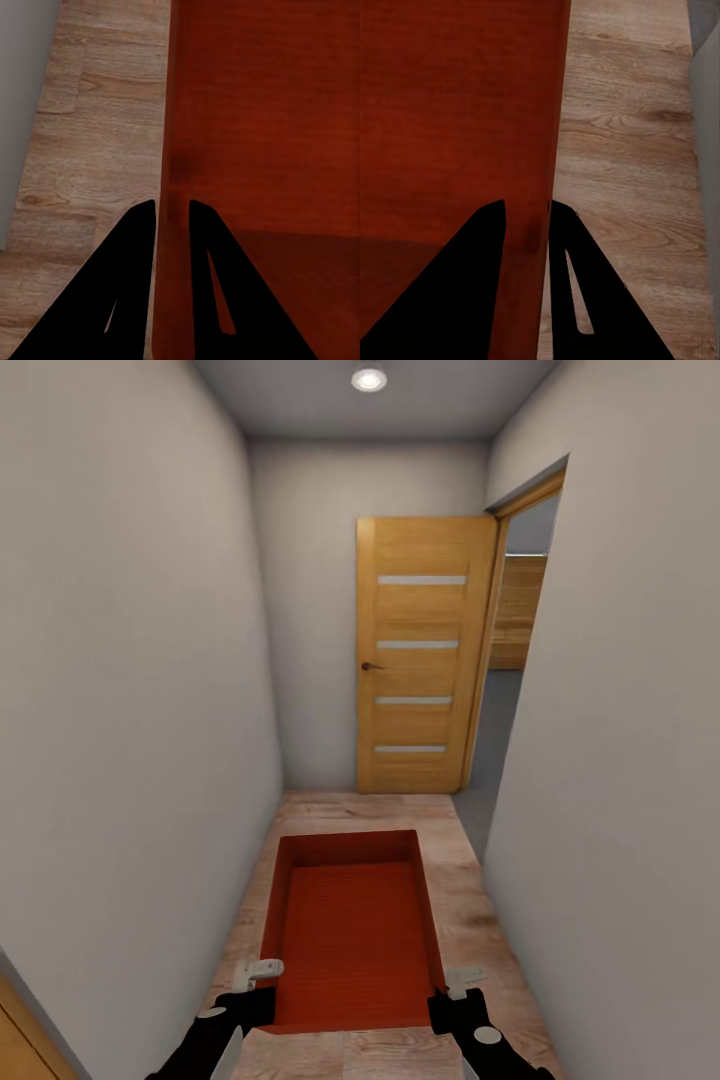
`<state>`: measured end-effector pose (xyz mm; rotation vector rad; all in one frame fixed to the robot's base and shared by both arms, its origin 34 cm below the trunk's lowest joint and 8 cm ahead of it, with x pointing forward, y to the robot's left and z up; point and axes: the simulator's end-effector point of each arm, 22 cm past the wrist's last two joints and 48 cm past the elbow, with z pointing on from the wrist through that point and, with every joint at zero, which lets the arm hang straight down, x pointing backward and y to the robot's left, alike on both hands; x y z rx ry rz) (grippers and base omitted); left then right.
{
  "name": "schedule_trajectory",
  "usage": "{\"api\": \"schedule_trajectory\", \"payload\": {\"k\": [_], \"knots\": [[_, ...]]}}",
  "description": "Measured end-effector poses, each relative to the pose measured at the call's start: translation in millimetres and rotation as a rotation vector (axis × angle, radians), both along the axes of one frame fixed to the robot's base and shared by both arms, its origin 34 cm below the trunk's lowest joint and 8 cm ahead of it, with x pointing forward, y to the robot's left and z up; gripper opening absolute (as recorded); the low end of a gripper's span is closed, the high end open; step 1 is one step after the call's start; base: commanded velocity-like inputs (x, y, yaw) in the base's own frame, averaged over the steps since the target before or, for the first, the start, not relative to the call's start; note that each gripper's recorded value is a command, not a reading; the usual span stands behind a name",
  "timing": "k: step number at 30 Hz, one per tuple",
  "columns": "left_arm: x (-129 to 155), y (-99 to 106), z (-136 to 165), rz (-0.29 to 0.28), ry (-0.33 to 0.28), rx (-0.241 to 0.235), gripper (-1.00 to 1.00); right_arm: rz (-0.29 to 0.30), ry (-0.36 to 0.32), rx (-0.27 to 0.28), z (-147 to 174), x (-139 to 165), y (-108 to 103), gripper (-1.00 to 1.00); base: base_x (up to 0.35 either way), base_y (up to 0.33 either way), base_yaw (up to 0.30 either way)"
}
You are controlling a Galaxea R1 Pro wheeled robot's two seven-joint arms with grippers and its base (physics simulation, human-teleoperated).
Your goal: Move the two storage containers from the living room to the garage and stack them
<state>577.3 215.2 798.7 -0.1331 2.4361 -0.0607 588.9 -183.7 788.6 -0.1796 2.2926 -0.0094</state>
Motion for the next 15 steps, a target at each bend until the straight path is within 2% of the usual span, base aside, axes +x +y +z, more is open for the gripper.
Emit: {"api": "schedule_trajectory", "payload": {"k": [15], "knots": [[0.0, 0.0, 0.0, 0.0, 0.0, 0.0, -1.0, 0.0, 0.0, 0.0, 0.0, 0.0, 0.0, -1.0, 0.328, 0.0, 0.0]]}}
